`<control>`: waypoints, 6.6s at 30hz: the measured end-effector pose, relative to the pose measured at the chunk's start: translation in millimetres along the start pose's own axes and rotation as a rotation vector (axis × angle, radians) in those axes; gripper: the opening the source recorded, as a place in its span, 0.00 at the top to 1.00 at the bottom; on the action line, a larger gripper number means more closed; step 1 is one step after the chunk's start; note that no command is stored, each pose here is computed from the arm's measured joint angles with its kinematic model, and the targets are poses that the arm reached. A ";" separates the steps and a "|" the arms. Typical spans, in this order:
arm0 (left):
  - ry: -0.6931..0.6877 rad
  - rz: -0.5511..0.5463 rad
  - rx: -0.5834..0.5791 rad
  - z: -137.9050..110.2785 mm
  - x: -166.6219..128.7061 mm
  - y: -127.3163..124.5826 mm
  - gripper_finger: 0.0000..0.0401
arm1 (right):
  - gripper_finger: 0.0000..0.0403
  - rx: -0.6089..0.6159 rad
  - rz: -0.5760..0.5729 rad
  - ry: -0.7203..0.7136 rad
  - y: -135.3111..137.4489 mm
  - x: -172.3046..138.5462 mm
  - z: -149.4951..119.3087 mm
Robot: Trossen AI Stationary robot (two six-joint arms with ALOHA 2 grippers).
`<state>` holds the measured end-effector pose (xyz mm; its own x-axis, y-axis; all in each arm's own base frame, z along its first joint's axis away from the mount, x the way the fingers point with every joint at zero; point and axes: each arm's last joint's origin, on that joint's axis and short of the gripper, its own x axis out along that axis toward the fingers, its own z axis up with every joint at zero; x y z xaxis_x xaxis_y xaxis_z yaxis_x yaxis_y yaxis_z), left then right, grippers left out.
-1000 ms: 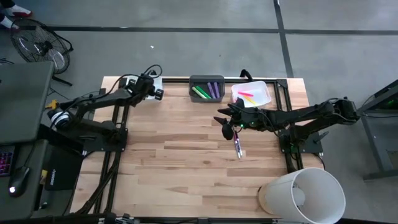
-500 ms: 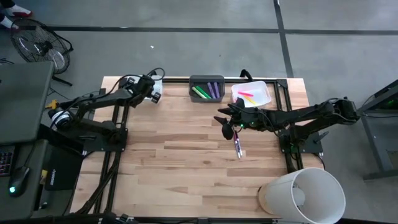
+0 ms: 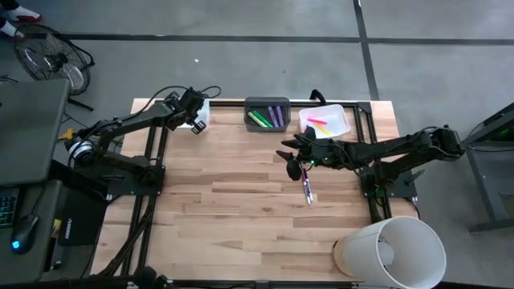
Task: Pick & Place Markers
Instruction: Put the red highlighter pen into the left white bin, then put the black highlighter pen into the left white bin
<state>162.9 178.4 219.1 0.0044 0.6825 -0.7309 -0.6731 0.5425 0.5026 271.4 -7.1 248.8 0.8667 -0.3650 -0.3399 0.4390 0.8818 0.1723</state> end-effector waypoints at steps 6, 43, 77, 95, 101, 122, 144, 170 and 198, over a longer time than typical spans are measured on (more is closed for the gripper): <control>0.103 0.025 0.176 4.1 12.7 -5.1 0.90 | 0.54 -0.001 0.008 0.004 0.2 0.0 -0.2; 0.240 0.024 0.337 2.5 35.0 -16.8 0.63 | 0.54 -0.020 0.046 0.026 9.4 -3.8 -5.0; -0.543 -0.727 0.085 7.9 -158.2 5.7 0.63 | 0.54 -0.046 0.177 0.217 6.0 -3.9 -18.0; -0.965 -1.138 0.020 -74.1 -144.2 -70.3 0.63 | 0.54 0.290 -0.114 0.529 -27.6 -6.2 -28.6; -1.022 -1.172 0.014 -87.7 -139.9 -83.6 0.63 | 0.55 0.275 -0.323 0.616 -24.5 -14.7 1.6; -1.118 -1.156 0.115 -91.4 -147.8 -87.5 0.63 | 0.55 0.338 -0.631 1.111 23.0 21.9 -57.5; -1.098 -1.152 0.124 -91.0 -145.8 -90.3 0.63 | 0.55 0.366 -0.590 1.106 18.1 20.1 -98.2; -1.081 -1.156 0.107 -91.1 -145.4 -90.3 0.63 | 0.55 0.397 -0.622 1.086 9.5 18.0 -114.6; -1.077 -1.157 0.101 -91.1 -145.3 -90.2 0.63 | 0.77 0.418 -0.554 1.099 9.0 20.0 -121.9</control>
<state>155.6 -14.3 237.9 0.9891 -0.1165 -0.0904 0.1160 0.9932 -0.0106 263.9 29.9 130.8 -0.0119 -0.0388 -0.9992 0.8868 0.4613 -0.0285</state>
